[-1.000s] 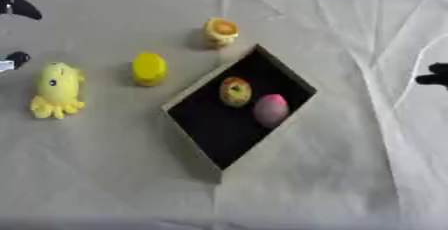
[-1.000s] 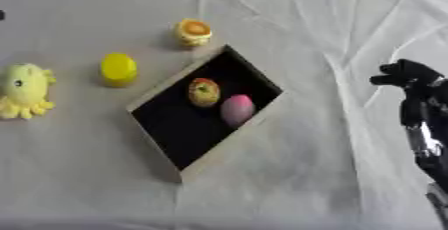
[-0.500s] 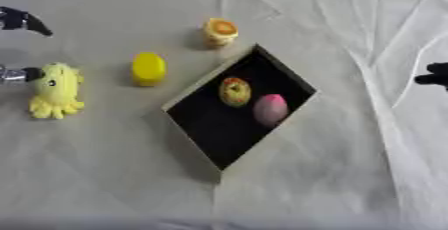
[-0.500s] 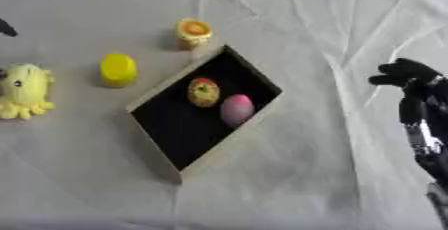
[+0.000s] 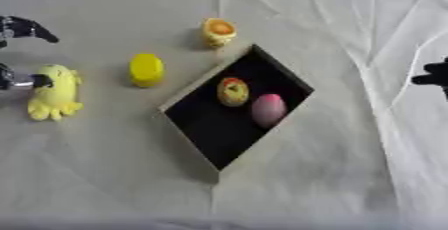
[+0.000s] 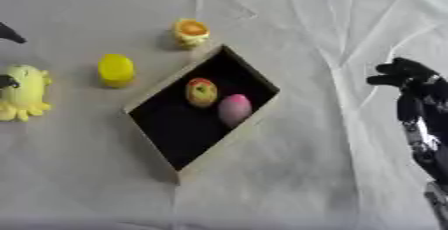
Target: Pick up objects on the table and place them in the box.
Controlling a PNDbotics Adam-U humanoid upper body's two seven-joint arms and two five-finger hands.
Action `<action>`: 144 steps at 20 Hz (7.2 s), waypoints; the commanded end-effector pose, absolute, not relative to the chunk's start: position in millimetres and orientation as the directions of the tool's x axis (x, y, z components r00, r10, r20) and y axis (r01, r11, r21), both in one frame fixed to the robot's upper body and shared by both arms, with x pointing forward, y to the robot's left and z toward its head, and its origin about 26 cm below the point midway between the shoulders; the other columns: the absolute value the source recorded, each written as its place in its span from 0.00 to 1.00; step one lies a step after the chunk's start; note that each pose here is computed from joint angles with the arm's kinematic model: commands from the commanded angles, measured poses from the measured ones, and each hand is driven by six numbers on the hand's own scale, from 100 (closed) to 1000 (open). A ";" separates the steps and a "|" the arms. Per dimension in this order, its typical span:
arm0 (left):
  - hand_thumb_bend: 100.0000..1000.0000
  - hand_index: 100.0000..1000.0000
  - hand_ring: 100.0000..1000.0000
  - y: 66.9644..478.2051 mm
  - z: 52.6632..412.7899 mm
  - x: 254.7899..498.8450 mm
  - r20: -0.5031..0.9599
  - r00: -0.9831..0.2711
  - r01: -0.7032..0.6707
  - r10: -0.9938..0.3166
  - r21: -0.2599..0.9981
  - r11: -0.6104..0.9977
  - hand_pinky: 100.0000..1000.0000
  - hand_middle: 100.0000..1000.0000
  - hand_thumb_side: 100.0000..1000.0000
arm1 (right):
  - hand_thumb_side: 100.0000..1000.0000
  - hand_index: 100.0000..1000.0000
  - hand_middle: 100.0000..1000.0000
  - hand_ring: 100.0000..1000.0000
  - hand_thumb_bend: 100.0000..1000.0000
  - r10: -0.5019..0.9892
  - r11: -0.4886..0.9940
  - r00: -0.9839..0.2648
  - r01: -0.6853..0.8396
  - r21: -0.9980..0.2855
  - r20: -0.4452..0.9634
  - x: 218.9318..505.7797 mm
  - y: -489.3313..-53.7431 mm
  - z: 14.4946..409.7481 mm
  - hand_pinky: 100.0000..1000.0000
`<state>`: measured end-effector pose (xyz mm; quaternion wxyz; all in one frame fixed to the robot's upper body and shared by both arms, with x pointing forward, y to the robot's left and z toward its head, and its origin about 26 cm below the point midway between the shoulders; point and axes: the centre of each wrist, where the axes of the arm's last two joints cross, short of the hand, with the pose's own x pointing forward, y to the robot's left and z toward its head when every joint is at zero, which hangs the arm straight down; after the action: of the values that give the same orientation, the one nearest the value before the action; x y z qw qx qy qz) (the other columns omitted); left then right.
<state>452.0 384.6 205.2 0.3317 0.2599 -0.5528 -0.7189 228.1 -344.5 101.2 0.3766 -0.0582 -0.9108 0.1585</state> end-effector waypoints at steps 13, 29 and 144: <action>0.48 0.87 0.88 391.8 195.2 454.8 -0.163 -0.705 0.241 -0.691 0.861 -0.449 0.83 0.78 0.36 | 0.56 0.85 0.72 0.70 0.00 0.220 0.945 -0.713 -0.013 -0.327 0.665 229.1 -342.1 106.1 1.00; 0.14 0.75 0.79 365.2 238.3 444.5 -0.187 -0.761 0.123 -0.622 0.899 -0.421 0.71 0.70 0.18 | 0.56 0.85 0.72 0.70 0.00 0.223 0.944 -0.712 -0.011 -0.329 0.665 228.2 -342.0 105.0 1.00; 0.00 0.90 0.95 123.1 205.7 428.3 0.120 -0.969 0.139 -0.216 0.988 -0.074 0.99 0.79 0.24 | 0.58 0.84 0.69 0.67 0.00 0.169 0.970 -0.663 -0.020 -0.242 0.730 230.9 -346.0 110.5 1.00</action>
<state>427.5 111.8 184.0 0.1877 0.0239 -0.6902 -0.6984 231.0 -345.1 104.2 0.4176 -0.0410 -0.9009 0.1111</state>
